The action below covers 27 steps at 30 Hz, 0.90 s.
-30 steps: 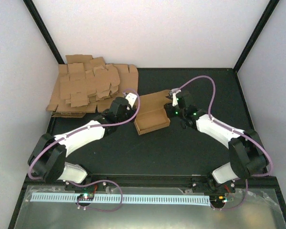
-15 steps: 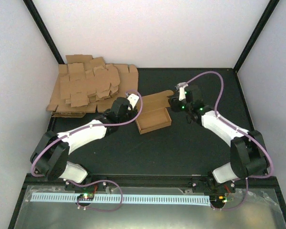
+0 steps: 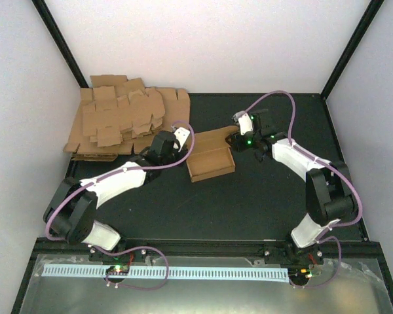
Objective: Fold the paper box
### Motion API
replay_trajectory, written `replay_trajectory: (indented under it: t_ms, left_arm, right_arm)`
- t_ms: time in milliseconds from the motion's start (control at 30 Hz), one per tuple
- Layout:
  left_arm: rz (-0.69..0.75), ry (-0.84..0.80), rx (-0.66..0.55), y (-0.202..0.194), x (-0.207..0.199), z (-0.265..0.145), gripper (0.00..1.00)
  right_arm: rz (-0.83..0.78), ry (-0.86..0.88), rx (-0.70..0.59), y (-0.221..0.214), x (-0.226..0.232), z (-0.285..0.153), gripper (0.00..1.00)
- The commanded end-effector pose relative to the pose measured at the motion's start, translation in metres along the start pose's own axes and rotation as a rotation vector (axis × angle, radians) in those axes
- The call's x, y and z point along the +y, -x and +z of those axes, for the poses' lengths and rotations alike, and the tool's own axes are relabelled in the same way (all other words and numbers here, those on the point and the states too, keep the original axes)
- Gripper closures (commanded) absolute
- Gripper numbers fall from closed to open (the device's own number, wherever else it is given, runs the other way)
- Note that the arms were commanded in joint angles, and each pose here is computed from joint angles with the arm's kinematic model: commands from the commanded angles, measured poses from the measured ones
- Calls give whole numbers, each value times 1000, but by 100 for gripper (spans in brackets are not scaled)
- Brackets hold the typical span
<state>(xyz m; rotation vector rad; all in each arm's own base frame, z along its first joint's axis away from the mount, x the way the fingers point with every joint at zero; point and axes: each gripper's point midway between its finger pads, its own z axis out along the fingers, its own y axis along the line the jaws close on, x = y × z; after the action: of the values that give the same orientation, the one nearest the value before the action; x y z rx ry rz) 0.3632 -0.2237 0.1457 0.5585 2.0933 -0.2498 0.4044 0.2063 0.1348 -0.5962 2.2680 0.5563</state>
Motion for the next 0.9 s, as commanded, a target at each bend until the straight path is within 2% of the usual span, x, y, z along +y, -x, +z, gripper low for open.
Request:
replay_trajectory:
  t_ms: [0,67,233,367,433,467,567,867]
  left_arm:
    - [-2,-33,-37,19,-3,1,90]
    - [-3,-37,-39,21,-4,0,90]
    - [-34,-47,-38,24,-5,-2,89]
    - [-133,-92,-27,29,-12,-4,82]
    - [-188,-115,-22,29,-16,-4,75]
    - [-218,-116,-20,29,-16,-4,68]
    - [-253,-106,-9,27,-14,-5,61]
    - [-244,-2,139,-1,11,-14,60]
  right_arm:
    - [-11,45,6,4,6,0,58]
    - [0,46,10,2,7,0,67]
    - [25,28,-13,0,8,-7,83]
    - [42,16,-28,0,13,-10,94]
    - [47,5,-42,0,17,-12,97]
    - [52,-7,-50,0,17,-13,98]
    - [48,-29,-71,-1,17,-16,98]
    - [32,-93,-56,4,11,-22,98]
